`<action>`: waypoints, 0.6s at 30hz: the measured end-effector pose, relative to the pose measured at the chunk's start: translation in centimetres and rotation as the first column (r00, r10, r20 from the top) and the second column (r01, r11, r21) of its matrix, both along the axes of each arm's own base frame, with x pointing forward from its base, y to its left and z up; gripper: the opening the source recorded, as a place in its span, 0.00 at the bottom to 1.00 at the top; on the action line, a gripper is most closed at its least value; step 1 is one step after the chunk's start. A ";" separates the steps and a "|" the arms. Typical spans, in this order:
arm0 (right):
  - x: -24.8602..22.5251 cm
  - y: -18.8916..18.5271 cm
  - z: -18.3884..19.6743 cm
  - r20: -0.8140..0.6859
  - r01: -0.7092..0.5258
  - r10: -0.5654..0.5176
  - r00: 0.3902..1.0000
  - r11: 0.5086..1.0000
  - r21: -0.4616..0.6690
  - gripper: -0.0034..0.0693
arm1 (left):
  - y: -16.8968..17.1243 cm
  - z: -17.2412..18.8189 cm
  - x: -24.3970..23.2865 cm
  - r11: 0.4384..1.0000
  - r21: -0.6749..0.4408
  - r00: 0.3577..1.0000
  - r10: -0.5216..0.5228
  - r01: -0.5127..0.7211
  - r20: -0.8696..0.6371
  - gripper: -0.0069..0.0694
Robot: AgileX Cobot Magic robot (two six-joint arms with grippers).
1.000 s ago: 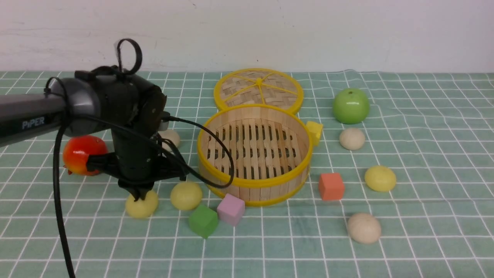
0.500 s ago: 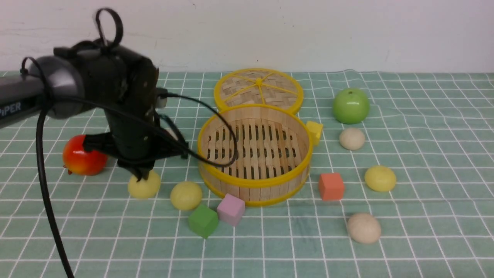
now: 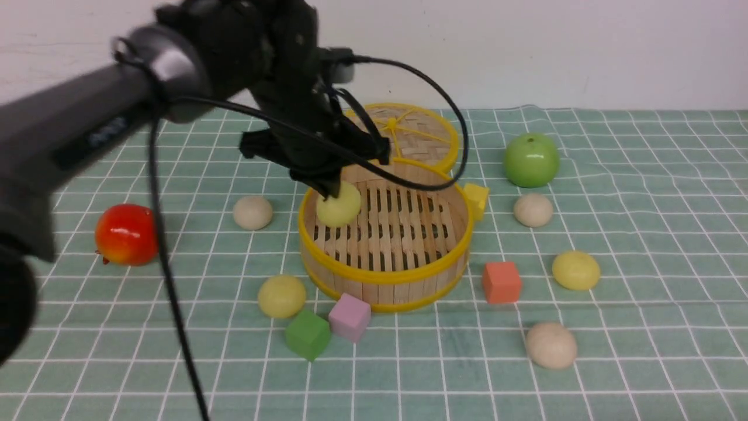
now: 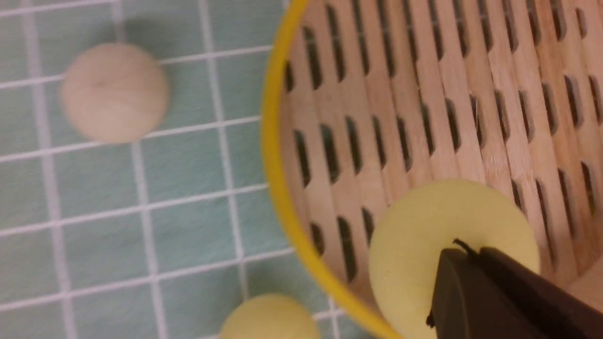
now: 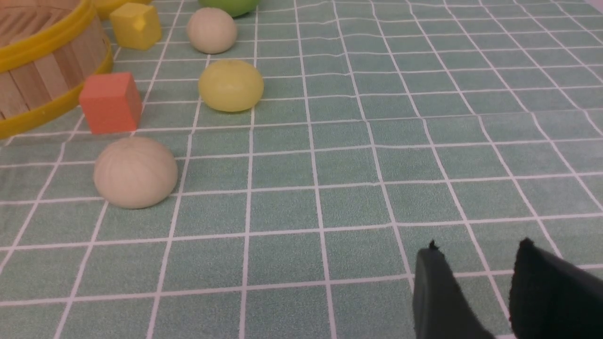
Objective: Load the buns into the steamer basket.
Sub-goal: Use the left arm to put the steamed stuffed bun into the steamer
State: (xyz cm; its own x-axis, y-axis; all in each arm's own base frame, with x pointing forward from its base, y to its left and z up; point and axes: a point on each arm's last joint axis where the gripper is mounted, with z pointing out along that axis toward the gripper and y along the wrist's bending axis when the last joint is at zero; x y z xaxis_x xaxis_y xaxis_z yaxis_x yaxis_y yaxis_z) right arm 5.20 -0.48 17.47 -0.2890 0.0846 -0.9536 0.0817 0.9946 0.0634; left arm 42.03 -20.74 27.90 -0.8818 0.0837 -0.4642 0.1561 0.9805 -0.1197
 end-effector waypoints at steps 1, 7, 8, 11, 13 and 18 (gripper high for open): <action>0.0 0.0 0.0 0.000 0.000 0.000 1.000 1.000 0.000 0.38 | -0.2 -0.8 0.4 1.000 0.006 1.000 -0.001 0.001 -0.012 0.07; 0.0 0.0 0.0 0.000 0.000 0.000 1.000 1.000 0.000 0.38 | -1.0 -5.5 1.9 0.999 0.038 0.996 0.020 -0.017 -0.089 0.08; 0.0 0.0 0.0 0.000 0.000 0.000 1.000 1.000 0.000 0.38 | -1.1 -5.8 1.9 0.999 0.038 0.995 0.027 -0.024 -0.095 0.08; 0.0 0.0 0.0 0.000 0.000 0.000 1.000 1.000 0.000 0.38 | -1.1 -5.9 2.0 0.998 0.028 0.994 0.053 -0.050 -0.100 0.09; 0.0 0.0 0.0 0.000 0.000 0.000 1.000 1.000 0.000 0.38 | -1.1 -5.7 2.0 0.998 0.022 0.994 0.061 -0.059 -0.095 0.11; 0.0 0.0 0.0 0.000 0.000 0.000 1.000 1.000 0.000 0.38 | -0.9 -5.0 1.7 0.997 0.043 0.988 0.073 -0.068 -0.134 0.23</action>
